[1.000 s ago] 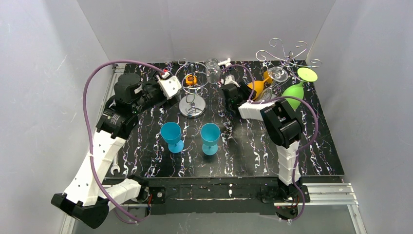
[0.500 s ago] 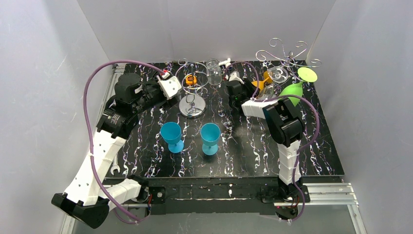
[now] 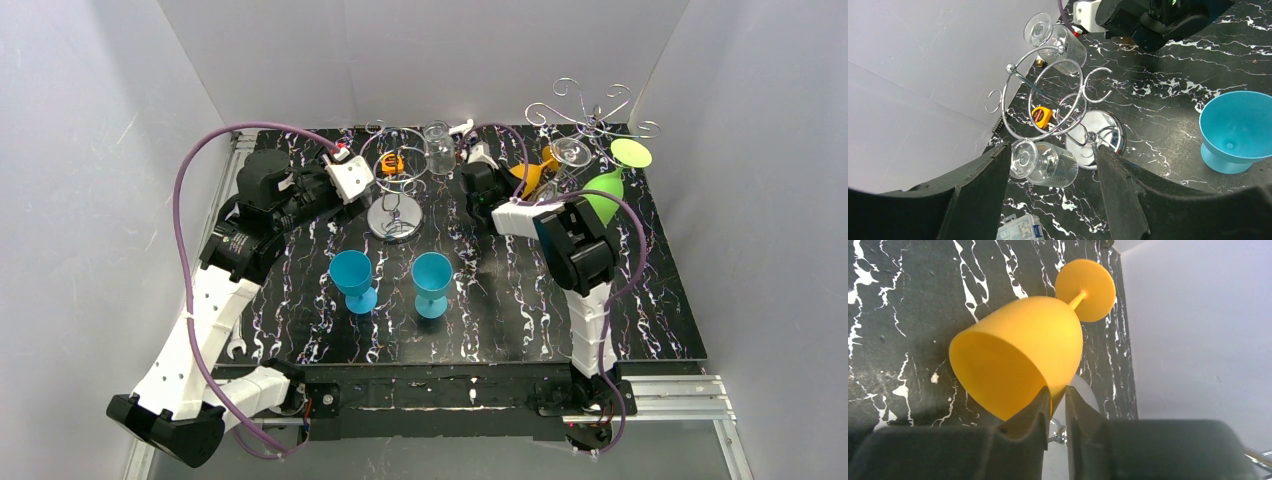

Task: Place the wine glass upside down on the wine glass rack
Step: Pick up the wine glass at the center of the board.

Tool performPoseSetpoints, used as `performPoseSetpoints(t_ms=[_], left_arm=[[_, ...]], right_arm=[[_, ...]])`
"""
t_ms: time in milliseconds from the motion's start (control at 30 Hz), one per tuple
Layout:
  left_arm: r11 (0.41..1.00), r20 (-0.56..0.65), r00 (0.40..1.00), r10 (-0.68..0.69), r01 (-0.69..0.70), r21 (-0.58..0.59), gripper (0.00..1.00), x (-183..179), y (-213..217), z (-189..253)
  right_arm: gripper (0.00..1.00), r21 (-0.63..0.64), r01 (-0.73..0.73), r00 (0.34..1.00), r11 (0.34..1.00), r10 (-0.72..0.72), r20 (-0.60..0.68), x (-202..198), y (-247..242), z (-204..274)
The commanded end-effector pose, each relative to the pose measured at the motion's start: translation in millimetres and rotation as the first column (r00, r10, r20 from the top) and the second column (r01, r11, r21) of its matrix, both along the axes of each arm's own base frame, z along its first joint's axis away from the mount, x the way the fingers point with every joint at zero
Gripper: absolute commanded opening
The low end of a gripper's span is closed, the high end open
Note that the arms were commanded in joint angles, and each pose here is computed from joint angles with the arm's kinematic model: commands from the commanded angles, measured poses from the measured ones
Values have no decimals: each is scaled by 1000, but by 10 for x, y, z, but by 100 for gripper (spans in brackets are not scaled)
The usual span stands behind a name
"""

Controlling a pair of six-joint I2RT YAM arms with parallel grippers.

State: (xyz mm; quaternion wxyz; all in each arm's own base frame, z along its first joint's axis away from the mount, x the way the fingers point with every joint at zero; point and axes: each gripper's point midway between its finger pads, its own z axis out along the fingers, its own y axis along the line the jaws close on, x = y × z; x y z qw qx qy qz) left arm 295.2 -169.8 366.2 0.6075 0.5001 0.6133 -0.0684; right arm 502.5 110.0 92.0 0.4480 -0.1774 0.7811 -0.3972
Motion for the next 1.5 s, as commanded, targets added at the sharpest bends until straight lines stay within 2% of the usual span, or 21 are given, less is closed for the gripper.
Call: performPoseSetpoints(t_ms=[0,100,600,967,1233,1400,1467], left_arm=[[1000,-7,1000,-4,4,-5,62,-19,18,-27],[1000,-10,1000,-8,8,-17,62,-27,9,-11],[998,10,999,-37,37,-54,62,-106,-30,186],[996,23,999,-47,49,-78,62,-193,-25,280],[988,20,996,-86,88,-124,63,-235,-109,395],[977,4,993,-122,120,-175,66,-247,-200,502],[974,-12,992,-126,121,-193,70,-234,-227,523]], right_arm=[[16,53,36,994,998,-42,105,79,29,207],[1,58,25,991,998,-33,130,19,84,329],[1,106,-59,982,993,38,187,-716,423,890],[1,251,-199,969,947,153,191,-1312,662,1494],[1,408,-301,948,862,223,228,-1717,636,2078],[1,521,-426,903,739,309,300,-2016,623,2578],[1,557,-475,879,681,343,330,-2141,606,2768]])
